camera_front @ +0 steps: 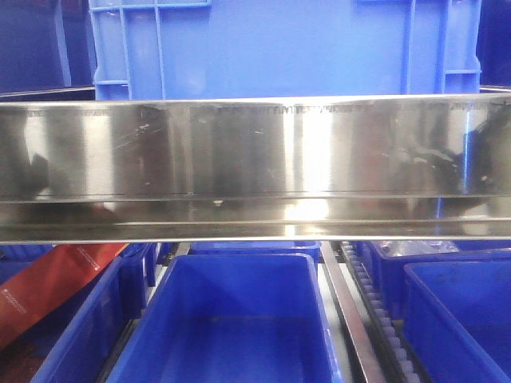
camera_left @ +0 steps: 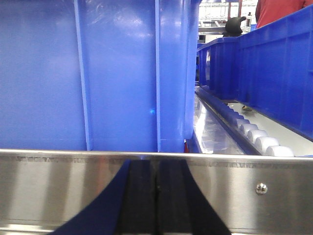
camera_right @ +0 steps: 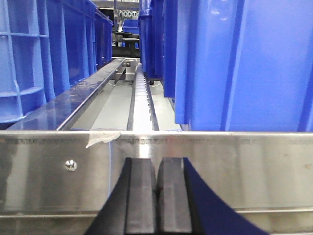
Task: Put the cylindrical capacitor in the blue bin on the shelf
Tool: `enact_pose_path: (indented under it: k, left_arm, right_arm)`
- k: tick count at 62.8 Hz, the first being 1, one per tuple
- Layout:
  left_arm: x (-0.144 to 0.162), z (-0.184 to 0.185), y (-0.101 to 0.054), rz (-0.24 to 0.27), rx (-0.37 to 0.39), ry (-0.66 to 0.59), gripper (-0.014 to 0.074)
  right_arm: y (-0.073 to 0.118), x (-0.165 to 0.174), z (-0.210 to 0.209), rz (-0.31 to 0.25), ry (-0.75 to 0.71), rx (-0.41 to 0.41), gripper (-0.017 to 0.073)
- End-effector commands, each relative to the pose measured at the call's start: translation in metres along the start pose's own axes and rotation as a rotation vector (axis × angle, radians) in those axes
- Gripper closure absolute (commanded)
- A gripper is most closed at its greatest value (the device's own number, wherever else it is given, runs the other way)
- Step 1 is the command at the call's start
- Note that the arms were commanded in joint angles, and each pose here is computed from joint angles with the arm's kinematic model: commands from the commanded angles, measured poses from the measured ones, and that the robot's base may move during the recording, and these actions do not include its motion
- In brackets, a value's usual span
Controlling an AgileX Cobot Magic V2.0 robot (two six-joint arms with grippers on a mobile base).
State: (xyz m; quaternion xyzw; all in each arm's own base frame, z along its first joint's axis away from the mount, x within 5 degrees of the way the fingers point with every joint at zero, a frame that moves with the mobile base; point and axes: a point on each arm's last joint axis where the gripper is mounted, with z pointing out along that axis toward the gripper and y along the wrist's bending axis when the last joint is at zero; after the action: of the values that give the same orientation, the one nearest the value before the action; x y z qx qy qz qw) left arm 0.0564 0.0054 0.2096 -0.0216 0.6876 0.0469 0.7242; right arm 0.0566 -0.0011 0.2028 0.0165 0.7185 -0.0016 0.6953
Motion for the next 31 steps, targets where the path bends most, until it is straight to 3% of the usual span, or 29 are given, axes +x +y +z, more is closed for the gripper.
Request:
enact_pose_path:
  k: [1, 31]
  left_arm:
    - [-0.0025, -0.0003, 0.0002, -0.012, -0.002, -0.022, 0.0705]
    - [-0.0025, -0.0003, 0.0002, -0.012, -0.002, -0.022, 0.0705]
  right_arm:
    - [-0.0001, -0.0015, -0.0001, -0.008, -0.023, 0.0, 0.0718]
    - [-0.0001, -0.0015, -0.0001, -0.008, -0.023, 0.0, 0.0718]
